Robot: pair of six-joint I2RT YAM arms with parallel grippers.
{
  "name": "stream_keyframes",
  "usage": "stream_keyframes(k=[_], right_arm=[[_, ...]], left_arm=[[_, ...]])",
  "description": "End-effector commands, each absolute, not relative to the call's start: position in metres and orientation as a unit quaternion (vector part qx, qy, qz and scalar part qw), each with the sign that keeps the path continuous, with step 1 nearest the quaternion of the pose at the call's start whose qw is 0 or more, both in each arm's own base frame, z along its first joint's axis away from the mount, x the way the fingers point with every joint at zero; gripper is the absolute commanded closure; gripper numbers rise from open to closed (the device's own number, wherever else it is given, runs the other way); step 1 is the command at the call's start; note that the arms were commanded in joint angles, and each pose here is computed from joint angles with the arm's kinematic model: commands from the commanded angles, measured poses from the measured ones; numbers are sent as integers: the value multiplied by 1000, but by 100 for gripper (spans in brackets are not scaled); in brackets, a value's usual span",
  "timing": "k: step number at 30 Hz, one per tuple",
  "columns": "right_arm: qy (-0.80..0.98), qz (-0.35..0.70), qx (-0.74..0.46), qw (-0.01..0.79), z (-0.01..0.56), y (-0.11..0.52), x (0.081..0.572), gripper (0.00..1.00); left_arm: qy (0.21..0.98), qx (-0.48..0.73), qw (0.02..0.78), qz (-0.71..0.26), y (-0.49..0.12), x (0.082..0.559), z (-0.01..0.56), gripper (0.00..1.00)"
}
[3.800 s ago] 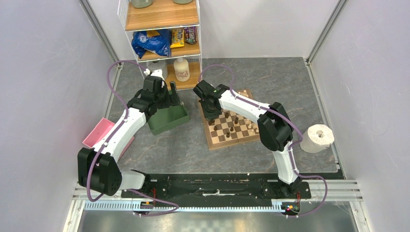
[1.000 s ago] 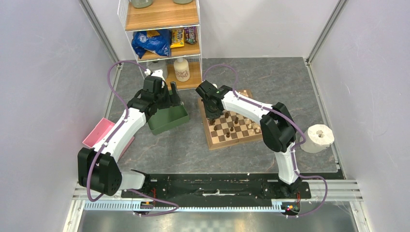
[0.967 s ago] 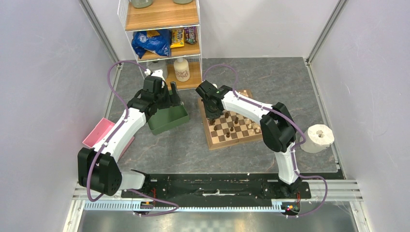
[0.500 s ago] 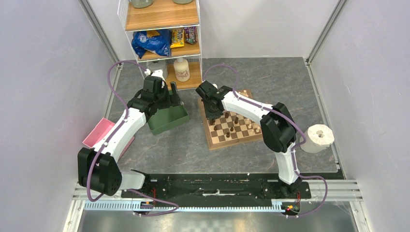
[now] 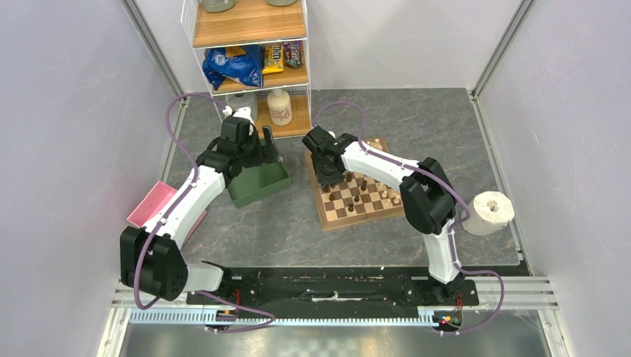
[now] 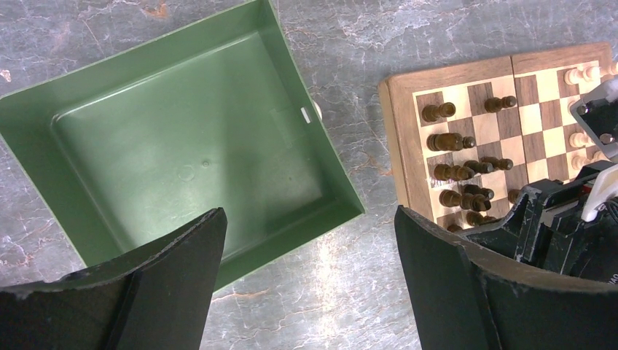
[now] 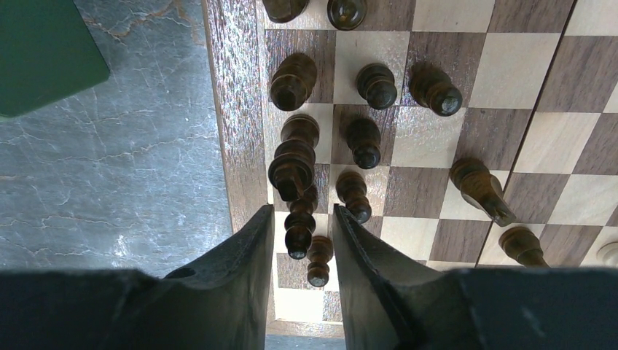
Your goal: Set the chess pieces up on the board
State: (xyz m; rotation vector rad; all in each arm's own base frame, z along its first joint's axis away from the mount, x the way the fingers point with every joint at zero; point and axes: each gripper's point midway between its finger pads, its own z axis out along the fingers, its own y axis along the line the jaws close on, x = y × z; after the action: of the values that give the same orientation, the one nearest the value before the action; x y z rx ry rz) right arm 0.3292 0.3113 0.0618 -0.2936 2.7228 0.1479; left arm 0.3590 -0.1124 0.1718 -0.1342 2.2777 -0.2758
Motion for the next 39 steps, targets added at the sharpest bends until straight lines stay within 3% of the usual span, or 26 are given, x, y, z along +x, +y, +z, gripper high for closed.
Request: stream_keyframes(k=[1, 11, 20, 31, 39], right_arm=[[965, 71, -105, 228, 88, 318, 336, 55], [958, 109, -118, 238, 112, 329, 335, 45], [946, 118, -115, 281, 154, 315, 333, 42], [966, 85, 18, 244, 139, 234, 344, 47], [974, 54, 43, 214, 122, 208, 336, 53]], left_arm=[[894, -65, 426, -126, -116, 367, 180, 8], [892, -65, 428, -126, -116, 368, 182, 8], [891, -66, 431, -124, -115, 367, 184, 8], [888, -69, 439, -121, -112, 366, 189, 8], [887, -70, 440, -121, -111, 366, 190, 8]])
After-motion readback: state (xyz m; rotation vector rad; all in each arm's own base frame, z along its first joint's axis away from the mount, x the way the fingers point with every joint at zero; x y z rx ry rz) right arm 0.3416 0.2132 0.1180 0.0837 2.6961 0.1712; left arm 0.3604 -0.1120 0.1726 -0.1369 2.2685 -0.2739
